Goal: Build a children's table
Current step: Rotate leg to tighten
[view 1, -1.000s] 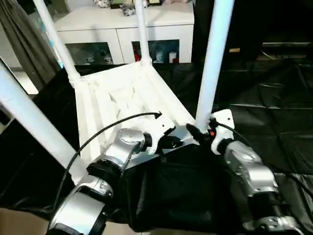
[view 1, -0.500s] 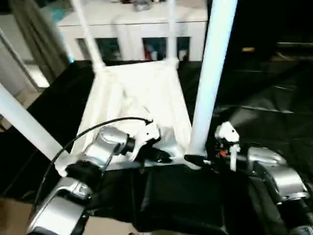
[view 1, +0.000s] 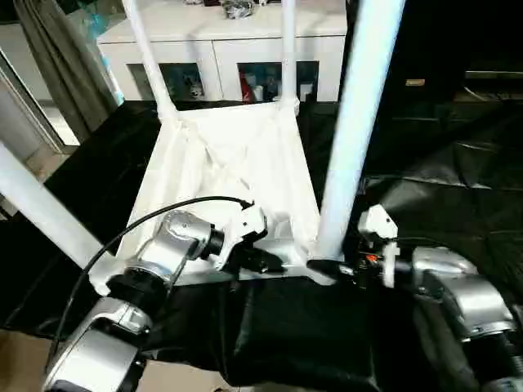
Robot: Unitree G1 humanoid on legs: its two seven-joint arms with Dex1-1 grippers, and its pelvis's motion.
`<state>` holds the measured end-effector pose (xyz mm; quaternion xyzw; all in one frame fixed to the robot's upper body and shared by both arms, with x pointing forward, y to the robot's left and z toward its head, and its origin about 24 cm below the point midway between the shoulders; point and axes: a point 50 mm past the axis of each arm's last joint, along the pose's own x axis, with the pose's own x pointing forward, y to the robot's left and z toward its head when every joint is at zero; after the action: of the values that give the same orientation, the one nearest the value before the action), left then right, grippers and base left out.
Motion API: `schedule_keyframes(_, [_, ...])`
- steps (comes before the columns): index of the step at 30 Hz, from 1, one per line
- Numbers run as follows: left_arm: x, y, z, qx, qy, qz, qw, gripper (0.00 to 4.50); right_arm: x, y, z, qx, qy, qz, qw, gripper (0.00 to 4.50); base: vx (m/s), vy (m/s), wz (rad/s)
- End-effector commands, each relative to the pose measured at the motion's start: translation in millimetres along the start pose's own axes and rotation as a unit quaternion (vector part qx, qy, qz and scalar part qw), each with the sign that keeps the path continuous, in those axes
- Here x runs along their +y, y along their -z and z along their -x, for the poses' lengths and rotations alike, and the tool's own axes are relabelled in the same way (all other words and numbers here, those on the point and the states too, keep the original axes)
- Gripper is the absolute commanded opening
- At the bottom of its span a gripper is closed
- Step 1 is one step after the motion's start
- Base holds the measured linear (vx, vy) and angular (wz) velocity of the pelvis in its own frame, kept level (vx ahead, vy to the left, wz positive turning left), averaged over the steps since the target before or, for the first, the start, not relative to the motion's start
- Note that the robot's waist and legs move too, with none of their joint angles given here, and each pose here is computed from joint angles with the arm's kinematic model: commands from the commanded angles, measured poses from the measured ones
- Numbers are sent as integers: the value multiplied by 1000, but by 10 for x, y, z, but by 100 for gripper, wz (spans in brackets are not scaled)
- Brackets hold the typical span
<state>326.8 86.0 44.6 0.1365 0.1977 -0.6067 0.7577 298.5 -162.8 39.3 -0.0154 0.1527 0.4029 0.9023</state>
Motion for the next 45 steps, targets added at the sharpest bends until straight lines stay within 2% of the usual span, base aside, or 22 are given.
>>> schedule_keyframes(1, [44, -170, -82, -33, -37, -7, 999, 0, -23, 297, -56, 56, 75, -45, 995, 274, 0, 0, 0])
schedule_keyframes(4, [47, -259, -236, -43, -77, 1, 996, 0, 21, 374, -212, 57, 144, -84, 984, 273, 0, 0, 0])
schedule_keyframes(8, [12, -343, -363, -60, -90, 4, 994, 0, 112, 368, -371, 58, 161, -80, 982, 273, 0, 0, 0])
schedule_keyframes(9, [-6, -357, -383, -64, -83, 4, 995, 0, 153, 339, -409, 44, 144, -86, 985, 273, 0, 0, 0])
schedule_keyframes(10, [-17, -367, -399, -66, -78, 2, 995, 0, 182, 310, -436, 33, 132, -89, 987, 329, 0, 0, 0])
schedule_keyframes(13, [-35, -370, -405, -68, -66, -1, 996, 0, 223, 250, -462, 14, 105, -95, 990, 349, 0, 0, 0])
schedule_keyframes(14, [-47, -349, -368, -68, -45, -9, 997, 0, 217, 204, -426, 11, 82, -69, 994, 377, 0, 0, 0])
schedule_keyframes(17, [-66, -298, -284, -63, -9, -19, 998, 0, 196, 156, -312, 9, 31, -39, 999, 390, 0, 0, 0])
schedule_keyframes(23, [-110, -165, -65, -38, 74, -36, 996, 0, 128, 97, 28, 27, -79, 17, 996, 390, 0, 0, 0])
schedule_keyframes(24, [-110, -165, -65, -38, 74, -36, 996, 0, 128, 97, 28, 27, -79, 17, 996, 390, 0, 0, 0])
schedule_keyframes(26, [-127, -108, 33, -26, 108, -31, 993, 0, 84, 60, 150, 32, -106, 37, 993, 390, 0, 0, 0])
schedule_keyframes(29, [-133, -72, 85, -15, 123, -29, 992, 0, 63, 43, 197, 35, -118, 37, 992, 390, 0, 0, 0])
schedule_keyframes(30, [-138, -59, 112, -12, 131, -26, 991, 0, 59, 33, 225, 35, -128, 36, 990, 364, 0, 0, 0])
schedule_keyframes(41, [-158, -34, 139, -9, 134, -24, 991, 0, 124, 38, 212, 27, -155, 21, 987, 304, 0, 0, 0])
schedule_keyframes(44, [-130, -43, 99, -9, 107, -27, 994, 0, 128, 72, 182, 26, -135, 17, 990, 288, 0, 0, 0])
schedule_keyframes(45, [-74, -72, 39, -14, 61, -23, 998, 0, 84, 132, 123, 34, -83, 6, 996, 279, 0, 0, 0])
